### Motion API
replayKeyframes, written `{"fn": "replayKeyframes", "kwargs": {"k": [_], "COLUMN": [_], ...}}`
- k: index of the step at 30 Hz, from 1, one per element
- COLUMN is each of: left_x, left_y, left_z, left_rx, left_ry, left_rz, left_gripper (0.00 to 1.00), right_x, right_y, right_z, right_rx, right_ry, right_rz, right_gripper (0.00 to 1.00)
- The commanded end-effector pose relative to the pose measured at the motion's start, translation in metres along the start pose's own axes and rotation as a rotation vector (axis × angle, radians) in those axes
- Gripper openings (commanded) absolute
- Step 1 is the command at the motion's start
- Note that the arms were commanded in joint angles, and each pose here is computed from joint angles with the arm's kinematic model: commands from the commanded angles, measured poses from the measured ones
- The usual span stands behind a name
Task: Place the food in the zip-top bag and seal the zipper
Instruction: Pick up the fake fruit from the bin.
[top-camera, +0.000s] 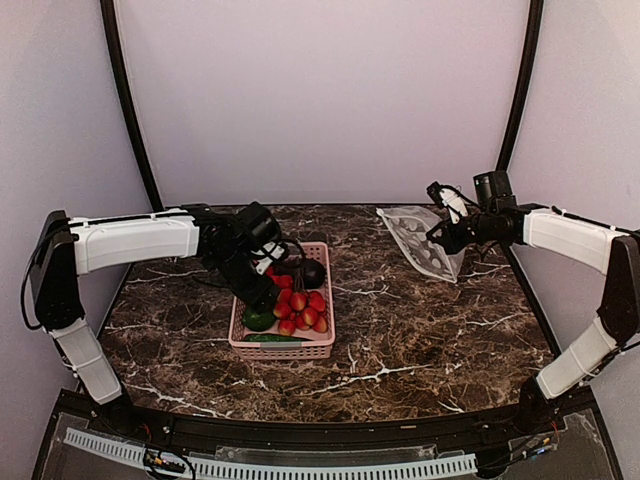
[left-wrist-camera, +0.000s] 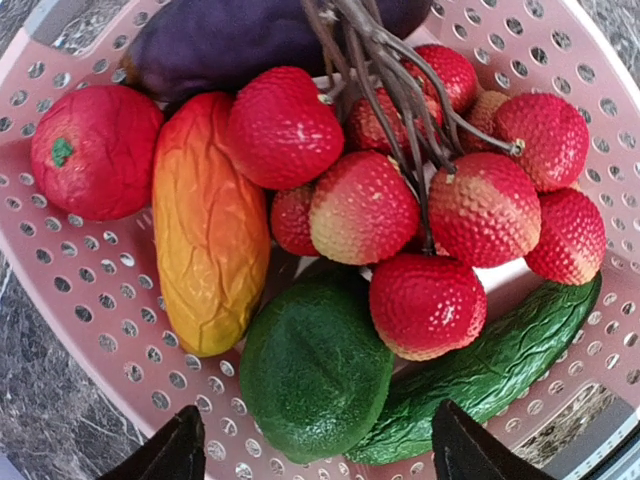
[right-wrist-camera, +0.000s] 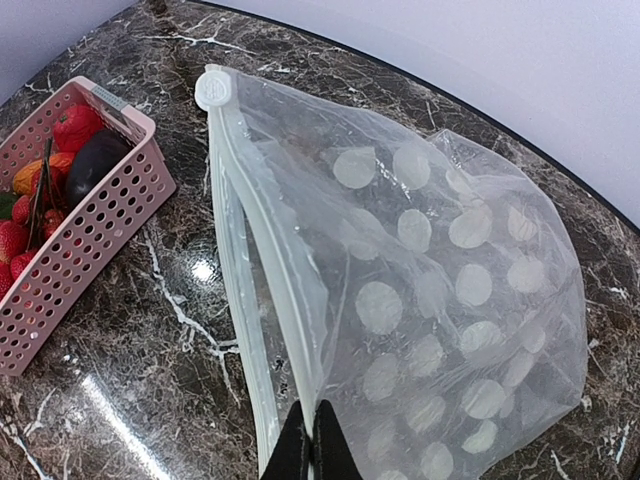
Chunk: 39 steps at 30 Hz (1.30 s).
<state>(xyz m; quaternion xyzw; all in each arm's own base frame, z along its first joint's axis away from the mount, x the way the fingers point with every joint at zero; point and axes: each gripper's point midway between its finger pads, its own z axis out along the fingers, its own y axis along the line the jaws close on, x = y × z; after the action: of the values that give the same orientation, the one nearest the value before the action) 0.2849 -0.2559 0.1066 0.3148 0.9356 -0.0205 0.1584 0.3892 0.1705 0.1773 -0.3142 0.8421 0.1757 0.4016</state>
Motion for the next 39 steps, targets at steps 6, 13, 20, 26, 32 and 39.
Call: {"fn": "replayKeyframes", "kwargs": {"k": [6,13,20,26,32,39], "left_x": [0.026,0.039,0.034,0.027,0.04,0.038], "left_y": [-0.012,-0.006,-0.002,-0.003,-0.005,0.006], "left_z": [0.023,0.042,0.039,0.013,-0.016,-0.055], "left_rx": [0.083,0.052,0.026,0.04,0.063,0.017], "left_ry": [0.133,0.201,0.19,0.176,0.222,0.172], "left_rz": [0.265,0.3,0.322,0.295,0.258,0.215], "left_gripper": [0.71,0.62,0.47,0.37,0.35,0.34], "right_x": [-0.006,-0.003,-0.002,-0.002,-0.002,-0.007], "right_y": [0.004,0.003,0.003,0.003,0.003,0.0], "right_z": [-0.004,-0.001,0.001,0.001,0.002,-0.003], "right_rx": [-0.002,-0.007,-0.007,-0.004,-0.01,0.009], "right_ry": [-0.035,-0.022,-0.017,-0.016,-0.015,-0.016], "right_rz": [-0.02,-0.013,-0.013,-0.015,-0.012,-0.019], "right_gripper": [0.0,0.0,0.0,0.0,0.0,0.0]}}
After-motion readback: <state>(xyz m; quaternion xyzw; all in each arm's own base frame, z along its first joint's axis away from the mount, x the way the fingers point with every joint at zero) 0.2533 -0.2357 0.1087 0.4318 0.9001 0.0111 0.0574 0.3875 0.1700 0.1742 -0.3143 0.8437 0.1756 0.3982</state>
